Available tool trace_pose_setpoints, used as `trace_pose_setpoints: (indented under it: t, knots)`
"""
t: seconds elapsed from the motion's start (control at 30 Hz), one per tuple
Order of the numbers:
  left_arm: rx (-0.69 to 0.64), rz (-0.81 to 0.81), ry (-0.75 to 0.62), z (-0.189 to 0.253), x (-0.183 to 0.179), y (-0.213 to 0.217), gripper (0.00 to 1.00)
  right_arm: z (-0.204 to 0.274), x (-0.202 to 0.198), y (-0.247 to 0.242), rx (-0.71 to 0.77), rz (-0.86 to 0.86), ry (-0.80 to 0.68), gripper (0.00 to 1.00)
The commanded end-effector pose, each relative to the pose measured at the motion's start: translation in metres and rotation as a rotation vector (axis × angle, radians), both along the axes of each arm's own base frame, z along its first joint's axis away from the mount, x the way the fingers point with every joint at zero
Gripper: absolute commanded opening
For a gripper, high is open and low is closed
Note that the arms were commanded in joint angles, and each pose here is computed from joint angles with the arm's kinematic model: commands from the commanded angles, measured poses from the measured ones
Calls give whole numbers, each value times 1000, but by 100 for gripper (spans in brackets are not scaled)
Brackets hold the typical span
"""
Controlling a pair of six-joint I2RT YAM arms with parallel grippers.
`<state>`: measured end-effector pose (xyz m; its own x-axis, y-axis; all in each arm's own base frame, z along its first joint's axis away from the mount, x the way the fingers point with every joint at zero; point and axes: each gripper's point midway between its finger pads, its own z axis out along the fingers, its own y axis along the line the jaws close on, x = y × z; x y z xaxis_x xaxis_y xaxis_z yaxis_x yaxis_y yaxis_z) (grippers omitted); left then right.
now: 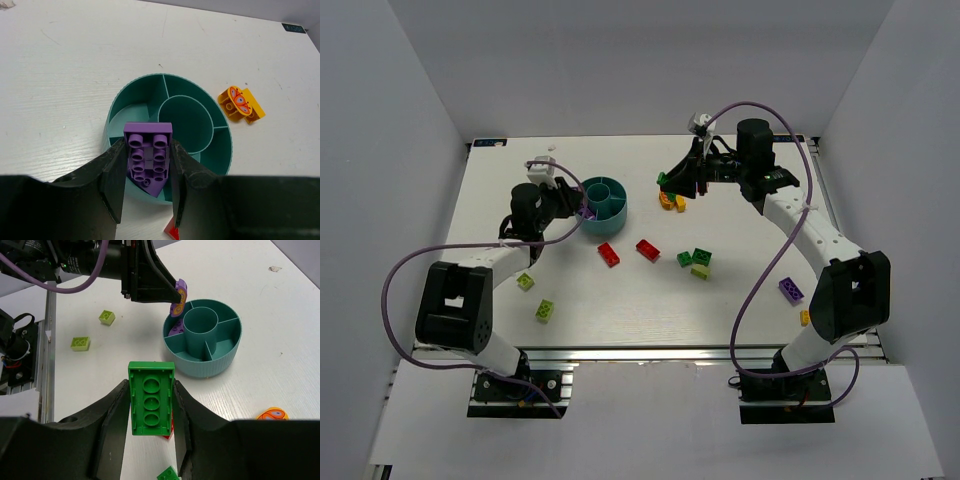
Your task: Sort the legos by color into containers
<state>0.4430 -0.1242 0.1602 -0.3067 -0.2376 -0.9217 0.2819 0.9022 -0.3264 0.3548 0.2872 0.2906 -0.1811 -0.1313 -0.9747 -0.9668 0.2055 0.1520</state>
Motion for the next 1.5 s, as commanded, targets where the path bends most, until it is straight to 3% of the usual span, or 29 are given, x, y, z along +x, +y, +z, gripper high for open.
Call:
trace_pose_setpoints:
  t: [0.0, 0.23, 0.37, 0.5, 0.6, 0.83, 1.03, 1.27, 1.43, 1.47]
  knots:
    - [-29, -46, -65, 22, 9, -6, 7, 11, -5, 1, 9, 19, -44, 0]
    - [-49, -58, -60, 18, 11, -9, 23, 7, -6, 0, 3, 21, -38, 0]
    - [-52, -54, -51, 14, 11, -8, 37, 6, -6, 0, 0, 23, -40, 0]
    - [-50, -42, -56, 17, 9, -6, 58, 6, -6, 0, -3, 25, -44, 0]
    - [-48, -29, -71, 25, 6, -3, 64, 4, -7, 1, -8, 28, -48, 0]
    - [-54, -23, -104, 50, -6, 0, 64, -3, -10, 10, -23, 39, -69, 0]
    - [-95, 78, -72, 74, -29, 19, 63, -9, 0, 30, 17, 5, -193, 0]
    - [-224, 125, -86, 101, -96, 30, 62, -31, 40, 67, 113, -47, -200, 0]
    - [-287, 213, -75, 103, -138, 47, 62, -21, 59, 102, 244, 33, -237, 0]
    - [-299, 224, -90, 108, -143, 50, 62, -38, 66, 107, 244, 48, -207, 0]
